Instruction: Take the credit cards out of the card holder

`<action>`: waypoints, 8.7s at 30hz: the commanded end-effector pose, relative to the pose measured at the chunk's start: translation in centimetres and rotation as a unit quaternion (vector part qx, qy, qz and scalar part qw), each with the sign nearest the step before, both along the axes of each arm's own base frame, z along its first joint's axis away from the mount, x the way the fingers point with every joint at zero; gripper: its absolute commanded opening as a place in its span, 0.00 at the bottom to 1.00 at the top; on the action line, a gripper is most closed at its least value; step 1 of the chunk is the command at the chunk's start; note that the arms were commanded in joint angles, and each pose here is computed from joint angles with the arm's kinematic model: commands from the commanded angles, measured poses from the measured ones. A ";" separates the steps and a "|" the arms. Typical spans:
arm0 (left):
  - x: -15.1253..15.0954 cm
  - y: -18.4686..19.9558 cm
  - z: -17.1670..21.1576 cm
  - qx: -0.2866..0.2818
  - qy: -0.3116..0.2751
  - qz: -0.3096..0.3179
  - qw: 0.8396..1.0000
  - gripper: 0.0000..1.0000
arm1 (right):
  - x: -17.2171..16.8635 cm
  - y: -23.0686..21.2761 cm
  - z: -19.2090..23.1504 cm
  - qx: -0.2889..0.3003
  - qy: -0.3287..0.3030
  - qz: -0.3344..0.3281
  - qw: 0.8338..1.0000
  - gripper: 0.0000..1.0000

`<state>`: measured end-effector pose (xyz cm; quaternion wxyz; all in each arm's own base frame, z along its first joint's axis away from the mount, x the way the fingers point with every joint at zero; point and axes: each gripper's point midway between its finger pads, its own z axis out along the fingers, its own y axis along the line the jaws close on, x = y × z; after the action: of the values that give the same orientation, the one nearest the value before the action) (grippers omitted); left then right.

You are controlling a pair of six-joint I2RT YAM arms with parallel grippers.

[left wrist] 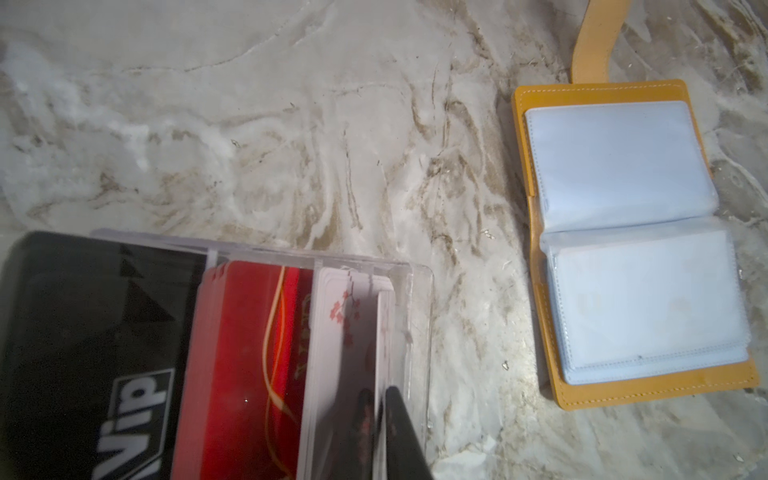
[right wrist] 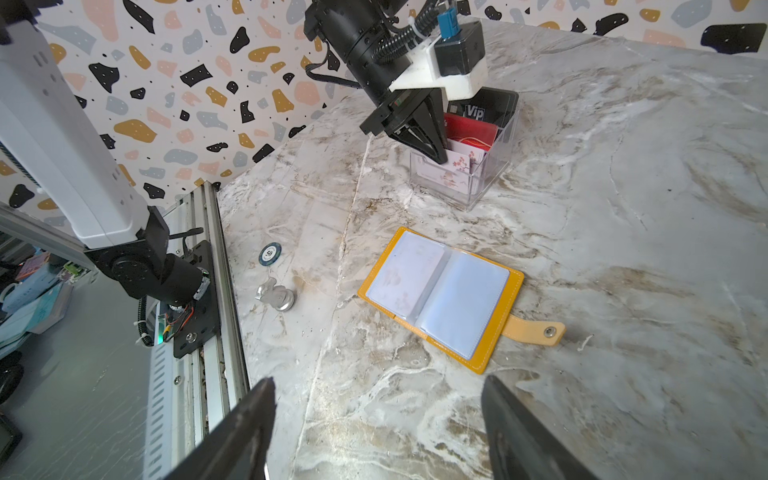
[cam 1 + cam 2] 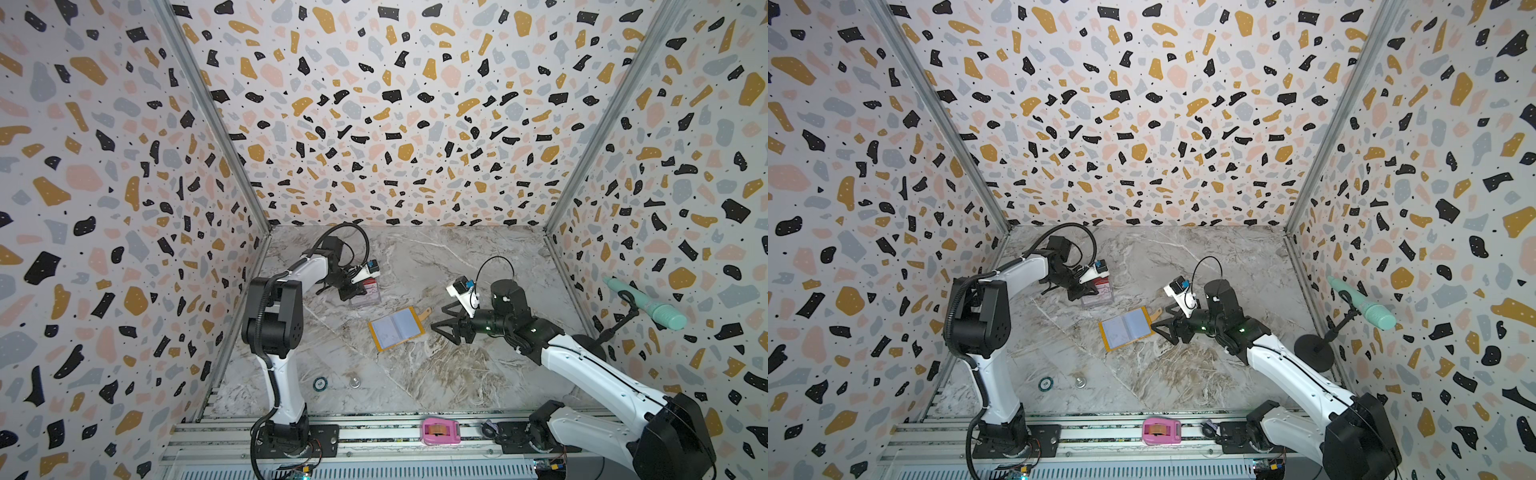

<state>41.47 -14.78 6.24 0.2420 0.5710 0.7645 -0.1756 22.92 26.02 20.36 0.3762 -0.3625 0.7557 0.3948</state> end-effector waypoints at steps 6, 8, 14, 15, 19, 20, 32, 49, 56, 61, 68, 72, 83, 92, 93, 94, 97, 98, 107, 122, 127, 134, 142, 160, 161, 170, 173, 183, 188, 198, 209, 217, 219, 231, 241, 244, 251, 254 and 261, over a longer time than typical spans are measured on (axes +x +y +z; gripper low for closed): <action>0.5 -0.6 0.3 -0.016 0.002 0.002 1.000 0.12 | -0.2 -0.2 0.8 0.011 -0.009 0.000 1.000 0.78; 0.5 -0.7 0.3 -0.016 0.001 0.002 1.000 0.13 | -0.2 -0.2 0.9 0.011 -0.009 0.000 1.000 0.78; 0.8 -0.4 0.3 0.002 -0.009 0.014 1.000 0.22 | -0.1 -0.2 0.8 0.010 -0.008 -0.004 1.000 0.78; 0.9 -0.4 0.5 0.000 -0.012 0.016 1.000 0.23 | 0.0 -0.2 0.7 0.010 -0.008 -0.005 1.000 0.78; 1.0 -0.5 1.4 -0.003 -0.024 0.022 0.999 0.26 | 0.0 -0.2 0.6 0.010 -0.007 -0.004 1.000 0.78; 1.1 -0.5 1.7 -0.003 -0.028 0.023 0.999 0.27 | 0.0 -0.2 0.7 0.011 -0.008 -0.004 1.000 0.78; 1.1 -0.5 4.9 -0.008 -0.065 0.037 0.997 0.34 | 0.1 -0.3 0.7 0.010 -0.010 -0.008 1.000 0.78; -0.3 0.2 11.1 -0.087 -0.116 0.199 0.969 0.48 | 1.7 -1.0 0.1 -0.005 -0.015 -0.053 0.998 0.79; -2.1 0.4 14.0 -0.170 -0.119 0.324 0.923 0.48 | 2.5 -0.8 -0.4 -0.008 -0.004 -0.068 0.998 0.79; -4.0 -0.9 13.4 -0.177 -0.078 0.374 0.907 0.47 | 3.3 -0.7 -1.0 -0.012 0.007 -0.080 0.997 0.79; -6.1 -1.6 9.9 -0.201 0.033 0.468 0.860 0.40 | 3.8 -0.3 -1.7 -0.018 0.018 -0.085 0.996 0.79; -7.7 -2.3 8.0 -0.197 0.060 0.486 0.849 0.38 | 3.9 0.0 -2.1 -0.022 0.023 -0.086 0.996 0.79; -11.2 -3.7 3.7 -0.168 0.090 0.487 0.852 0.06 | 4.2 1.4 -3.3 -0.046 0.027 -0.083 0.995 0.79; -13.7 -5.3 0.5 -0.187 0.146 0.467 0.852 0.00 | 4.2 3.2 -5.0 -0.073 0.040 -0.080 0.993 0.79; -13.9 -5.4 0.2 -0.187 0.148 0.466 0.852 0.00 | 4.4 3.2 -5.2 -0.078 0.041 -0.087 0.992 0.79; -14.1 -5.1 -0.5 -0.178 0.151 0.482 0.845 0.00 | 4.6 3.3 -5.4 -0.081 0.042 -0.095 0.991 0.79; -14.8 -5.2 -1.9 -0.168 0.168 0.484 0.842 0.00 | 5.1 3.5 -5.9 -0.086 0.051 -0.110 0.989 0.79; -14.9 -5.2 -2.2 -0.167 0.169 0.485 0.842 0.00 | 5.1 3.6 -6.1 -0.086 0.053 -0.109 0.989 0.79; -15.5 -5.0 -3.3 -0.174 0.168 0.492 0.836 0.00 | 4.4 5.8 -7.5 -0.108 0.052 -0.096 0.988 0.79; -16.2 -5.1 -4.4 -0.182 0.180 0.485 0.836 0.00 | 4.1 10.6 -10.5 -0.160 0.030 -0.067 0.984 0.76; -16.7 -4.8 -5.1 -0.179 0.182 0.488 0.835 0.00 | 4.0 11.4 -11.7 -0.176 0.032 -0.065 0.982 0.78; -17.4 -4.3 -6.4 -0.172 0.189 0.493 0.831 0.00 | 3.9 12.1 -12.9 -0.198 0.023 -0.071 0.977 0.82; -17.9 -3.9 -7.0 -0.163 0.191 0.496 0.831 0.00 | 3.9 12.9 -14.3 -0.222 0.018 -0.072 0.972 0.82; -18.2 -3.6 -7.6 -0.152 0.190 0.500 0.831 0.00 | 4.1 12.5 -17.1 -0.263 0.024 -0.083 0.961 0.78; -18.2 -3.6 -7.6 -0.151 0.190 0.499 0.832 0.00 | 4.0 12.5 -17.3 -0.266 0.024 -0.082 0.960 0.77; -18.4 -3.6 -7.8 -0.147 0.193 0.498 0.833 0.00 | 3.7 12.3 -18.4 -0.283 0.025 -0.082 0.955 0.72; -18.4 -3.6 -7.8 -0.147 0.193 0.497 0.833 0.00 | 3.8 12.2 -18.2 -0.282 0.025 -0.086 0.955 0.68; -18.5 -3.4 -8.0 -0.141 0.193 0.498 0.834 0.00 | 3.9 12.0 -17.8 -0.278 0.022 -0.095 0.956 0.60; -18.6 -3.4 -8.3 -0.136 0.195 0.497 0.834 0.00 | 4.2 11.8 -17.3 -0.278 0.015 -0.104 0.955 0.56; -18.7 -3.4 -8.3 -0.133 0.196 0.495 0.836 0.00 | 5.1 10.7 -16.7 -0.281 0.010 -0.133 0.950 0.55; -18.8 -3.2 -8.4 -0.121 0.191 0.492 0.841 0.00 | 6.1 9.2 -15.6 -0.275 0.007 -0.166 0.947 0.51; -18.8 -3.2 -8.4 -0.119 0.191 0.492 0.841 0.00 | 7.1 7.1 -15.0 -0.272 0.011 -0.194 0.942 0.48; -18.6 -3.1 -8.3 -0.119 0.186 0.493 0.841 0.00 | 7.2 6.7 -14.9 -0.272 0.011 -0.198 0.942 0.47; -18.6 -3.2 -8.2 -0.116 0.186 0.489 0.844 0.00 | 7.7 4.4 -15.0 -0.283 0.015 -0.214 0.935 0.45; -18.5 -3.2 -8.0 -0.117 0.184 0.488 0.845 0.00 | 8.3 2.9 -14.0 -0.302 0.002 -0.234 0.924 0.43; -18.5 -3.2 -8.0 -0.117 0.183 0.488 0.845 0.00 | 8.5 2.6 -13.4 -0.308 -0.003 -0.236 0.922 0.41; -18.1 -3.1 -7.7 -0.121 0.172 0.488 0.847 0.00 | 8.1 3.9 -11.4 -0.296 -0.002 -0.201 0.934 0.41; -18.6 -3.1 -7.7 -0.118 0.178 0.483 0.849 0.00 | 7.3 5.4 -11.4 -0.295 0.021 -0.160 0.942 0.41; -18.4 -3.4 -6.9 -0.125 0.170 0.471 0.856 0.00 | 5.1 9.7 -11.7 -0.227 0.095 -0.067 0.967 0.41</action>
<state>25.52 -19.84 2.01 0.2832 0.0610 0.9182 -0.2700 29.83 33.95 9.10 0.2853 -0.3295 0.8860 0.1579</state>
